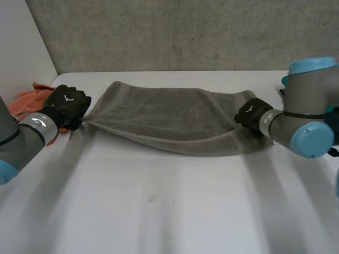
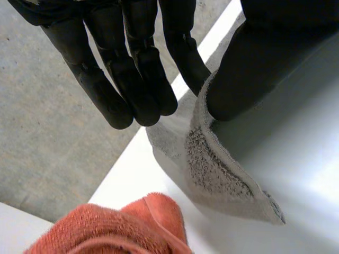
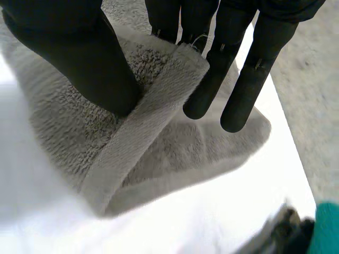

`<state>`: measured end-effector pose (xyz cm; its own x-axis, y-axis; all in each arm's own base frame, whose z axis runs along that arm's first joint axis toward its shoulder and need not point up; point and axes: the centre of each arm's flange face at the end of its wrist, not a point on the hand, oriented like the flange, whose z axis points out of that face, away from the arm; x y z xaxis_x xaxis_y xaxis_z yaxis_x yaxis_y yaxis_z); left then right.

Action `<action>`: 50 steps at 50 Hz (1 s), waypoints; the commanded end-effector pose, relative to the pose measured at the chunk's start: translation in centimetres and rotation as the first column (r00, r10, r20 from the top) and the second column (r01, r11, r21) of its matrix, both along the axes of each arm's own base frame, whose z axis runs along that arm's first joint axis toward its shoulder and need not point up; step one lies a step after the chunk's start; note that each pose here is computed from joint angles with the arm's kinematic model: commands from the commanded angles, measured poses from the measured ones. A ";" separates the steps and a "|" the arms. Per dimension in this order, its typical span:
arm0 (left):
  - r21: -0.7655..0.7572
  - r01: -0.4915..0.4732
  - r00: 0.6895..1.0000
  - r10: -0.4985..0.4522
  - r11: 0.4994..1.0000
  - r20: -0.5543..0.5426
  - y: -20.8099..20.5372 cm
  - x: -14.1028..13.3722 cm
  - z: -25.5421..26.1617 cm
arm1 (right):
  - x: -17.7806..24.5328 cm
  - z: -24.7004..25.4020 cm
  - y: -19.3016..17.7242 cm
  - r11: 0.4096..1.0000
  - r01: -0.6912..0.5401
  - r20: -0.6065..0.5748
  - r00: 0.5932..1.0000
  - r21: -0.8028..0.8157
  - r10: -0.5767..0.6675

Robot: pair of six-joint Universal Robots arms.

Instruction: Fold the laundry.

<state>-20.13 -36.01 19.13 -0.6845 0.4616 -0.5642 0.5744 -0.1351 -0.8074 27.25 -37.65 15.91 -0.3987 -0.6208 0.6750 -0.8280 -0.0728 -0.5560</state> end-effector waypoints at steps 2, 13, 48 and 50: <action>0.153 -0.044 0.995 0.030 0.987 0.092 3.2 2.1 0.6 | -5.1 2.8 4.6 0.987 0.117 -0.024 0.993 0.113 -0.115; 0.582 -0.023 0.939 -0.182 0.813 0.291 10.7 4.1 0.1 | -10.7 1.6 11.1 0.945 0.116 -0.249 0.968 0.305 -0.039; -0.628 -0.167 0.904 -0.135 0.760 -0.405 -6.4 -2.1 22.8 | -3.1 23.0 -2.0 0.610 0.485 0.717 0.665 -0.627 0.207; -0.589 -0.154 0.907 -0.122 0.793 -0.402 -6.7 -2.1 21.5 | -2.6 22.2 -1.6 0.626 0.467 0.708 0.677 -0.624 0.201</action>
<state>-22.71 -41.94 42.10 -0.8786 0.0532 -0.4746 0.3129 -0.6867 -0.6562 23.94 -40.28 38.79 -0.9493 0.0450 0.3110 -0.2724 -0.6111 -0.7432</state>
